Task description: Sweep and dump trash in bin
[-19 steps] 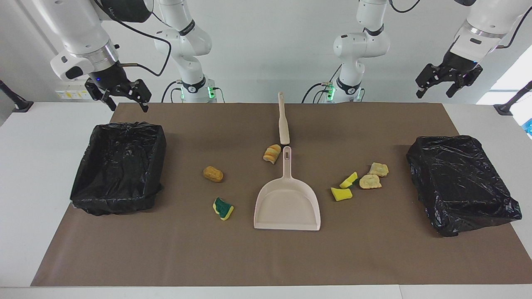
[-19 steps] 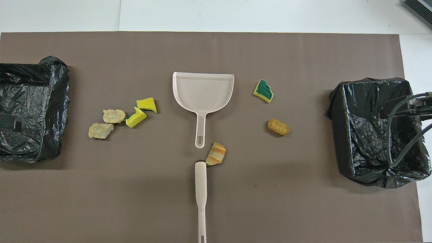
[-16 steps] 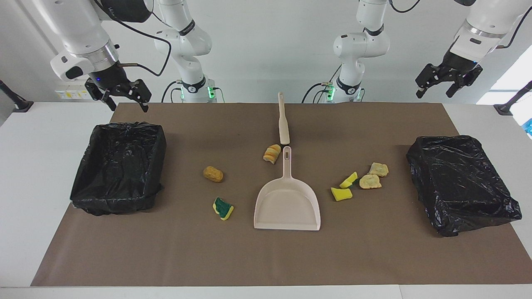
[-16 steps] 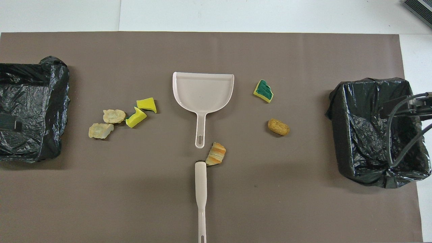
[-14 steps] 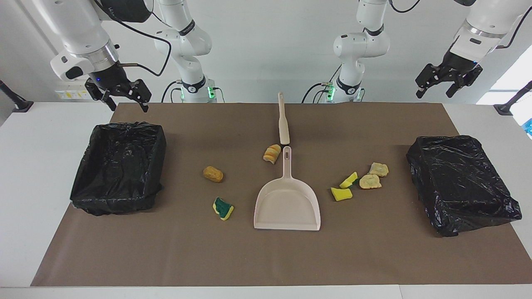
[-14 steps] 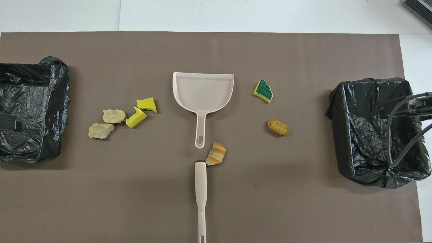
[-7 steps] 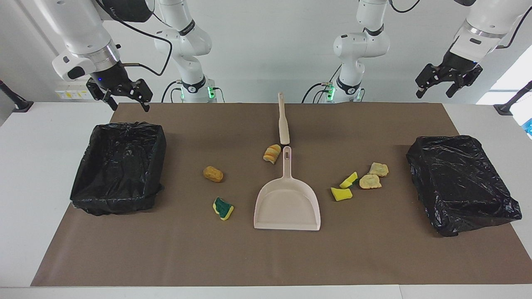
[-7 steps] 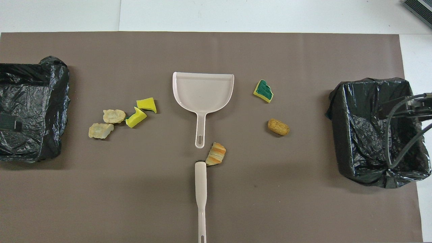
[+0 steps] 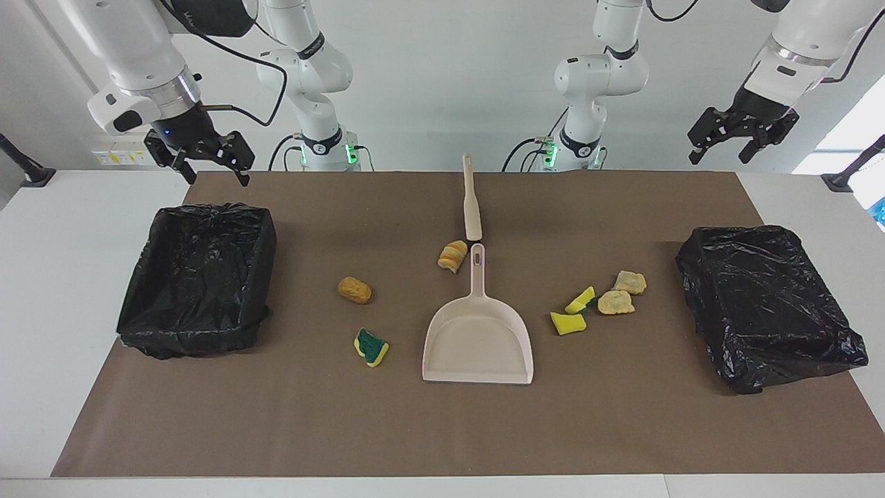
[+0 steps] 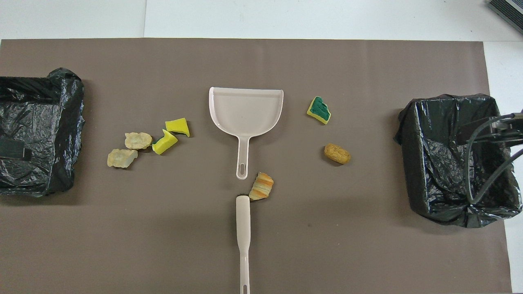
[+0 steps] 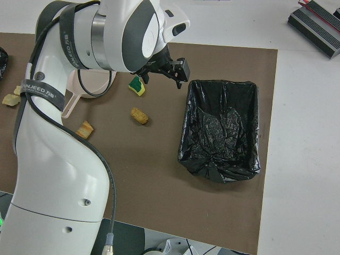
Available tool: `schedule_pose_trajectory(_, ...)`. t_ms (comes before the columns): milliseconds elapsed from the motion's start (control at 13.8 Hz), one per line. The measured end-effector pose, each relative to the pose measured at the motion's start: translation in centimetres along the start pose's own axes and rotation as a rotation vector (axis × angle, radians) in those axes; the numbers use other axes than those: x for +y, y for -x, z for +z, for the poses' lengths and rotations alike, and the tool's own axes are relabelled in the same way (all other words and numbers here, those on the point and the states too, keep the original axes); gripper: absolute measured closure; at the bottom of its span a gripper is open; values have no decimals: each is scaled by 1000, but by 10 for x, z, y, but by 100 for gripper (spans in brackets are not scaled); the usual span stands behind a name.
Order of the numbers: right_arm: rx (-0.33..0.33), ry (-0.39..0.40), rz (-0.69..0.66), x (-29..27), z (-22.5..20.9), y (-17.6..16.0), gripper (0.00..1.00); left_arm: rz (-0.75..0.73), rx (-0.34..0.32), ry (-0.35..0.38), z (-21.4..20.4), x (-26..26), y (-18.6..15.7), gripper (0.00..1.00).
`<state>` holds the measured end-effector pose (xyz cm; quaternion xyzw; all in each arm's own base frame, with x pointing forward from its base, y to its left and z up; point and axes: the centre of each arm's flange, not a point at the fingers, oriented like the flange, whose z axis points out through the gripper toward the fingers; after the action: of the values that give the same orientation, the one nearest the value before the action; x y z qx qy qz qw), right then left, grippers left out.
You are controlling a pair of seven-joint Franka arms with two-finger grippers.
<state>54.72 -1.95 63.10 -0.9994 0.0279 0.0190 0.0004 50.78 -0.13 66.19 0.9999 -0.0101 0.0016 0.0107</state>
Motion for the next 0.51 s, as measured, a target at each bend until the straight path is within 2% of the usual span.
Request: schedule_pose_trajectory(506,-11,2,-23,-12,4,6,0,50,-10,0,4,26,3,0)
